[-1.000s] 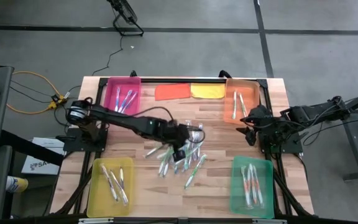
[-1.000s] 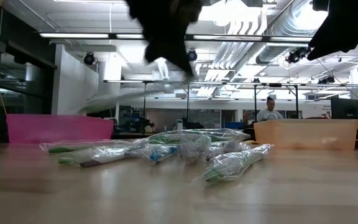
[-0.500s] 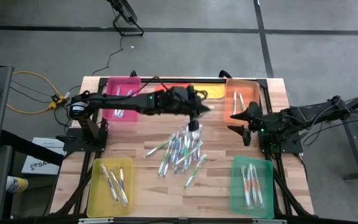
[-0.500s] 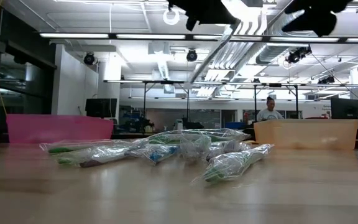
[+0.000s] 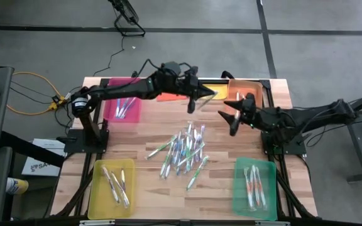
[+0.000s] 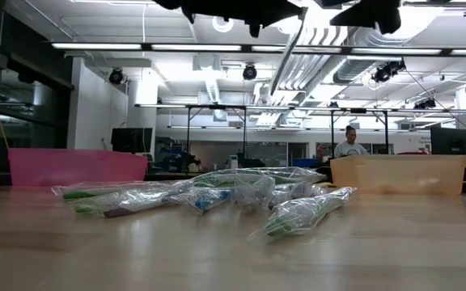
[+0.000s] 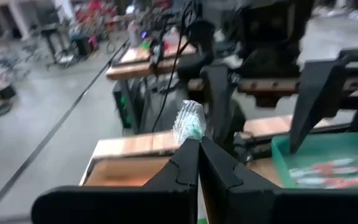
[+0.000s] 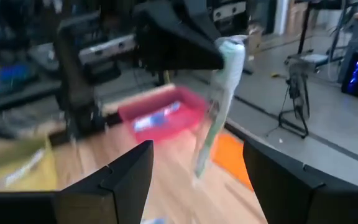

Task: Pick & Place Toothbrushes
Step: Put the green toothbrush into the orange bin

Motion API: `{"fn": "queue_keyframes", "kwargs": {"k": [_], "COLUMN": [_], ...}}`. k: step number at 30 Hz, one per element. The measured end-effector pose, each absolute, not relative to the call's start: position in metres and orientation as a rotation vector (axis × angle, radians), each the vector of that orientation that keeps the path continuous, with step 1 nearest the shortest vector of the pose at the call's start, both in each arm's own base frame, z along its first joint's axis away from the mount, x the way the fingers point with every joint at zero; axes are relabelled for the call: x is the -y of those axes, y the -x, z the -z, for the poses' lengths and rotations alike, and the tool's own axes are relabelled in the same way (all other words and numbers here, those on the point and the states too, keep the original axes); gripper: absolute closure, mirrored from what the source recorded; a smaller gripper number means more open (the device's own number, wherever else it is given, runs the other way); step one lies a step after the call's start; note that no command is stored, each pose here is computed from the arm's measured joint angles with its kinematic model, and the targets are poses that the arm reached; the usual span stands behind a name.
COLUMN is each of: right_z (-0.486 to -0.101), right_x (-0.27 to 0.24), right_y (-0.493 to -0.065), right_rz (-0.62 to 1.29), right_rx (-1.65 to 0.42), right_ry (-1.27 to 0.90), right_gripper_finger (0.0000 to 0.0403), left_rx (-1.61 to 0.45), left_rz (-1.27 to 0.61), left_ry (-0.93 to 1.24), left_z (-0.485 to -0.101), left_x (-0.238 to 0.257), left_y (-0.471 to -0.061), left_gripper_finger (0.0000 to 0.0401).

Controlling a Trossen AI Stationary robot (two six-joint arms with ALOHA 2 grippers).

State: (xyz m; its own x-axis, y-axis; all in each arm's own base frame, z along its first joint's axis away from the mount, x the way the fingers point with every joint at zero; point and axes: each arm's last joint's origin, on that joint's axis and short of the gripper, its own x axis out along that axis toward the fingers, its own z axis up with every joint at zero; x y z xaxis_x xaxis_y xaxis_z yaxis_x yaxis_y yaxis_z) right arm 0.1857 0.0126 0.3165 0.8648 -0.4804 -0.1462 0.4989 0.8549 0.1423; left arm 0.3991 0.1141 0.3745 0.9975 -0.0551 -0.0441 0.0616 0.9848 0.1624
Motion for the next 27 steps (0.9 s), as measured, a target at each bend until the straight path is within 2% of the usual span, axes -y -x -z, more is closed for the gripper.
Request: {"fn": "queue_keyframes", "kwargs": {"k": [6, 14, 21, 24, 27], "right_z": [-0.319, -0.309, -0.3, -0.3, -0.3], "right_x": [0.006, 0.025, 0.034, 0.035, 0.035], "right_y": [-0.21, -0.231, -0.244, -0.247, -0.247], "right_rz": [0.515, 0.591, 0.545, 0.533, 0.533], "right_rx": [-0.005, 0.016, 0.007, 0.025, 0.029], "right_ry": [-0.22, -0.217, -0.224, -0.259, -0.273], "right_gripper_finger": [0.016, 0.016, 0.0161, 0.0179, 0.0221], "left_rx": [0.018, 0.029, 0.042, 0.043, 0.043], "left_rz": [0.137, 0.218, 0.271, 0.286, 0.291], "left_ry": [-0.182, -0.197, -0.212, -0.212, -0.211], "left_z": [-0.38, -0.38, -0.38, -0.38, -0.38], "left_x": [-0.131, -0.139, -0.138, -0.138, -0.138], "left_y": [-0.392, -0.388, -0.387, -0.387, -0.387], "left_gripper_finger": [0.0401, 0.0401, 0.0401, 0.0401, 0.0401]}}
